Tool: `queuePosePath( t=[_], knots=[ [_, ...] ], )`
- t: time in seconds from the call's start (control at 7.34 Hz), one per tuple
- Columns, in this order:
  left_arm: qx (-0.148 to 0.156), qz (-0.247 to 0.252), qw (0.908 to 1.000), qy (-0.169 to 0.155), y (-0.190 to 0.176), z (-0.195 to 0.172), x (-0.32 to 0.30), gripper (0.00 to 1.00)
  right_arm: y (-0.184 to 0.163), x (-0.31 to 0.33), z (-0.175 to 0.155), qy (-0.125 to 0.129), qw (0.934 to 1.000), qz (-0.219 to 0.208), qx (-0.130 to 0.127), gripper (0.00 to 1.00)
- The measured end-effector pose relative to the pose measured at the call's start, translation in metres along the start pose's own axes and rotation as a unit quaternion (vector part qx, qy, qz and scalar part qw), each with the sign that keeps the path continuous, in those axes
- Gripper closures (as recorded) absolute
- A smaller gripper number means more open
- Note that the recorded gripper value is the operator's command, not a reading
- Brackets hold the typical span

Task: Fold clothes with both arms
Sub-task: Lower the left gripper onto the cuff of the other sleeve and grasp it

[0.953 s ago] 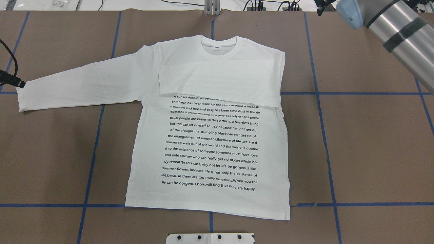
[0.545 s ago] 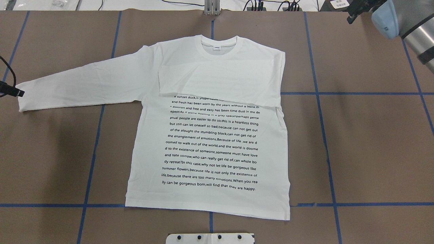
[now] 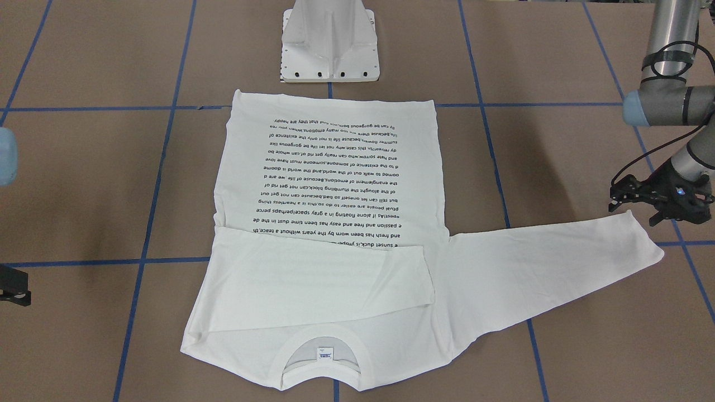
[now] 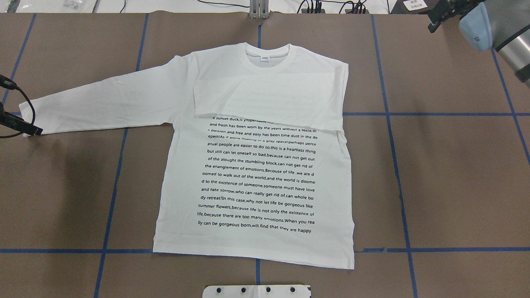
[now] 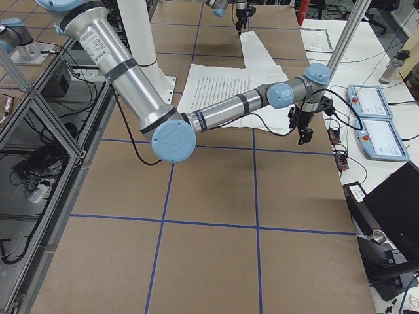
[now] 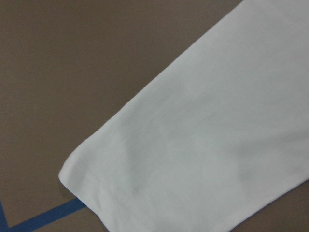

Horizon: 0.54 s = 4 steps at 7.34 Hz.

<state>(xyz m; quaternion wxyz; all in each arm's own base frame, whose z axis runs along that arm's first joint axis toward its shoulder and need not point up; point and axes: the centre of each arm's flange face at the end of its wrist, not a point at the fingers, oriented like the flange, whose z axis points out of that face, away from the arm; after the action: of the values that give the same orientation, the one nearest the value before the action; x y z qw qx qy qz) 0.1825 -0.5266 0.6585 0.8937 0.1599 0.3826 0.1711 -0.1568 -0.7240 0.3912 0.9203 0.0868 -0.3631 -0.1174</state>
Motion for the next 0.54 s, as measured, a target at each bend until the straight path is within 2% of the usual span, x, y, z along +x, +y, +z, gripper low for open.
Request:
queuePosePath(
  t=[0.27,0.54],
  knots=[
    [-0.003,0.000,0.9999,-0.012,0.0081,0.0040,-0.0034,0.46,0.0002,-0.0003,0.0007,0.000,1.0000,-0.001,0.000,0.00],
    [-0.004,0.000,0.9999,-0.017,0.0106,0.0044,-0.0049,0.48,-0.0003,-0.0016,0.0002,0.000,1.0000,-0.002,0.001,0.00]
  ],
)
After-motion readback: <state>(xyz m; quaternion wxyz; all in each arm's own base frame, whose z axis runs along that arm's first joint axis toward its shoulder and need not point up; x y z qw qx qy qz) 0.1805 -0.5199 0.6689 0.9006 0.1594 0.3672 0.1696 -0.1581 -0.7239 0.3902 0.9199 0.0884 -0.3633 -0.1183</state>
